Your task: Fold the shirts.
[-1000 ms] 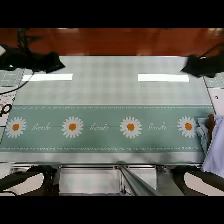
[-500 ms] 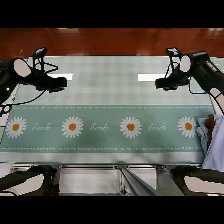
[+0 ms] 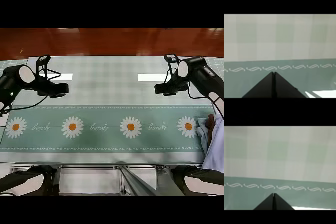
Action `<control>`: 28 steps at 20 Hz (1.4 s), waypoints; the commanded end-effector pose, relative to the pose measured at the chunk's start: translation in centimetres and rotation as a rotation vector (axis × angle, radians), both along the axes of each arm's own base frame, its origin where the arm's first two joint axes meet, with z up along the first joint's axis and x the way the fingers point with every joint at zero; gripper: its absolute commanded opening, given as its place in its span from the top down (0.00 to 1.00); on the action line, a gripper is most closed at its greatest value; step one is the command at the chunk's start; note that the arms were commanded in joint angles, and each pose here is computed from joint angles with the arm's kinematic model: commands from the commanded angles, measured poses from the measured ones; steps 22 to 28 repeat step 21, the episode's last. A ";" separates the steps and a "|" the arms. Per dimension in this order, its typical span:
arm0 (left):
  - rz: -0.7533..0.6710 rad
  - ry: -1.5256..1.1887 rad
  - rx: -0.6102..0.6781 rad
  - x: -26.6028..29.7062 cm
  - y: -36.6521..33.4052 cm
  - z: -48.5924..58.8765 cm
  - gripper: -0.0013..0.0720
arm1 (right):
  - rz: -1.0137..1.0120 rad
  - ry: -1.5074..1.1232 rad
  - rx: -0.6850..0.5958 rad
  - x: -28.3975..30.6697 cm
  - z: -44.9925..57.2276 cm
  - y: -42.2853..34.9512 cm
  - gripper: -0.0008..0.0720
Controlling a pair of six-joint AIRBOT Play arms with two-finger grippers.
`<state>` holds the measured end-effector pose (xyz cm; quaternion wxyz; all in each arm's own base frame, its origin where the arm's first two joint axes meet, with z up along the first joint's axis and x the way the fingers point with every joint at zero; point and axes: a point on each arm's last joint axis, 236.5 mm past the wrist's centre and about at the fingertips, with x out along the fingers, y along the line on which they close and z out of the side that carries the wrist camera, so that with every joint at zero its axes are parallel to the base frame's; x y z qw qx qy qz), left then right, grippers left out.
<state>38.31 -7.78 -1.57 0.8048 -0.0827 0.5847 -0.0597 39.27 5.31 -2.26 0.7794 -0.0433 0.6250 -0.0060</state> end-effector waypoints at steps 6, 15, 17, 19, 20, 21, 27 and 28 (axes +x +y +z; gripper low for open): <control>-0.003 0.006 0.000 -0.9 -0.3 -1.0 0.96 | -0.020 -0.051 0.028 -0.6 -2.7 0.2 0.95; -0.003 0.005 0.000 -0.9 -0.3 -1.0 0.96 | -0.019 -0.050 0.025 -0.7 -2.7 0.2 0.95; -0.003 0.005 0.000 -0.9 -0.3 -1.0 0.96 | -0.019 -0.050 0.025 -0.7 -2.7 0.2 0.95; -0.003 0.005 0.000 -0.9 -0.3 -1.0 0.96 | -0.019 -0.050 0.025 -0.7 -2.7 0.2 0.95; -0.003 0.005 0.000 -0.9 -0.3 -1.0 0.96 | -0.019 -0.050 0.025 -0.7 -2.7 0.2 0.95; -0.003 0.005 0.000 -0.9 -0.3 -1.0 0.96 | -0.019 -0.050 0.025 -0.7 -2.7 0.2 0.95; -0.003 0.005 0.000 -0.9 -0.3 -1.0 0.96 | -0.019 -0.050 0.025 -0.7 -2.7 0.2 0.95; -0.003 0.005 0.000 -0.9 -0.3 -1.0 0.96 | -0.019 -0.050 0.025 -0.7 -2.7 0.2 0.95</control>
